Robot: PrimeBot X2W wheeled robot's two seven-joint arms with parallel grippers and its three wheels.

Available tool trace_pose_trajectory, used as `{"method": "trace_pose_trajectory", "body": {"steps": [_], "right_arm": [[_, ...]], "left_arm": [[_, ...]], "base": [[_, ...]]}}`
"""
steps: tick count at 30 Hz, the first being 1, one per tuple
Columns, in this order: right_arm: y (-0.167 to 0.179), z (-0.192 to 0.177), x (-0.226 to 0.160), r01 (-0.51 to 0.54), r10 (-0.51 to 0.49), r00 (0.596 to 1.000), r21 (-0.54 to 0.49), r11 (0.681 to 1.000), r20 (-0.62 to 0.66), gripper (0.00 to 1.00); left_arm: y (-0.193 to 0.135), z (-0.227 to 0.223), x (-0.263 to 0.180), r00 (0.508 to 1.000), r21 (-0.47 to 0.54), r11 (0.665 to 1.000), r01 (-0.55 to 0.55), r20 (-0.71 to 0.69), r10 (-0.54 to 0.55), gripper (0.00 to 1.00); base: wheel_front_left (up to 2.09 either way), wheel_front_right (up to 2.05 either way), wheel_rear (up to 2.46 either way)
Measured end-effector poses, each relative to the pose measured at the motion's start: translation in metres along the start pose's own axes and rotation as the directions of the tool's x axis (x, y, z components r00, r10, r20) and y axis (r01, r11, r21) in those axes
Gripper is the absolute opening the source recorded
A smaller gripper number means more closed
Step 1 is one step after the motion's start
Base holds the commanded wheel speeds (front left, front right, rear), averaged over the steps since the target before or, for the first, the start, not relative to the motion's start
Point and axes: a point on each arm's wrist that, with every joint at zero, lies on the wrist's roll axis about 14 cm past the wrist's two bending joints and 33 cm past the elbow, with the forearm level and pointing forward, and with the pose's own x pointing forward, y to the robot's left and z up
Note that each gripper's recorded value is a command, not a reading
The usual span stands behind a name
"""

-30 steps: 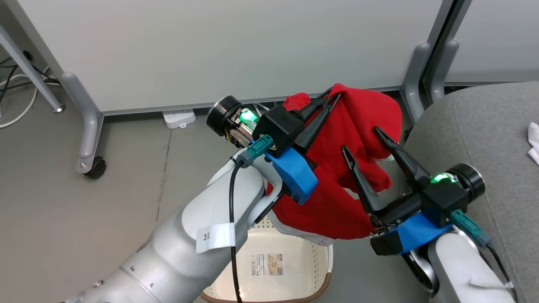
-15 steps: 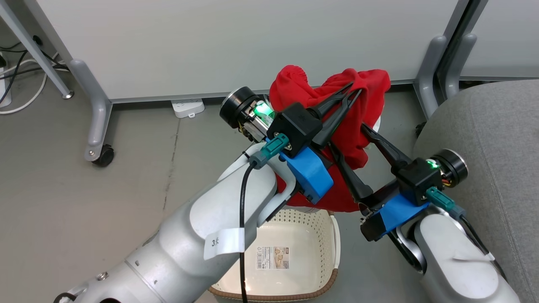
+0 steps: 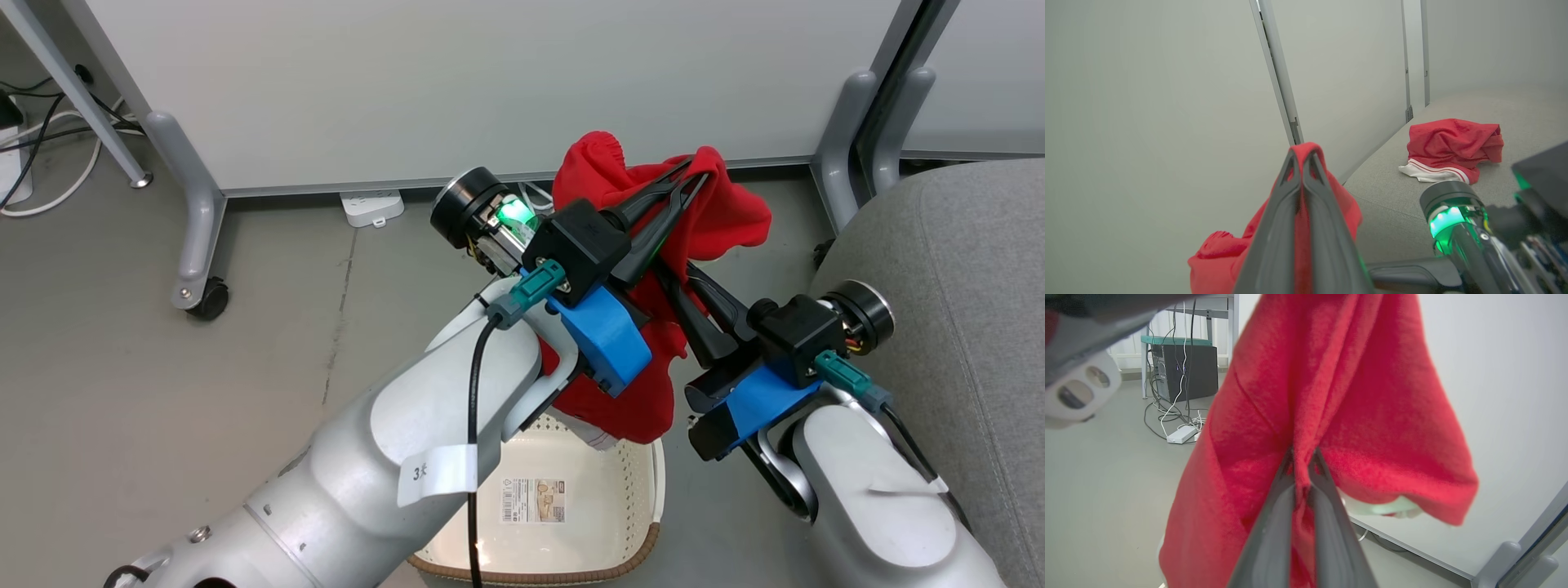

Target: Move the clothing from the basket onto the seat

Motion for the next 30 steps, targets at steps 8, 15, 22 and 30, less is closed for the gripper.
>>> {"method": "trace_pose_trajectory", "body": {"steps": [8, 15, 22, 30], "right_arm": [[0.0, 0.001, -0.002, 0.001, -0.001, 1.0, -0.003, 1.0, 0.001, 0.0], [-0.003, 0.002, -0.003, 0.01, -0.01, 1.0, 0.003, 1.0, 0.004, 0.0], [-0.01, -0.003, -0.006, 0.031, -0.031, 1.0, 0.016, 0.999, -0.003, 0.0], [-0.025, -0.007, -0.012, 0.08, -0.08, 0.997, 0.03, 0.996, -0.006, 0.0]], "left_arm": [[-0.002, 0.001, 0.001, 1.0, 0.002, 1.0, 0.003, 0.002, -0.003, 0.0], [0.0, -0.002, 0.001, 1.0, -0.001, 1.0, -0.005, -0.005, 0.005, 1.0], [0.0, -0.009, 0.003, 1.0, -0.004, 1.0, -0.004, -0.016, 0.004, 1.0], [-0.004, -0.02, 0.01, 0.999, -0.013, 1.0, 0.016, -0.032, -0.016, 1.0]], "base": [[0.0, 0.0, 0.0], [0.0, 0.0, 0.0], [0.0, 0.0, 0.0], [0.0, 0.0, 0.0]]}}
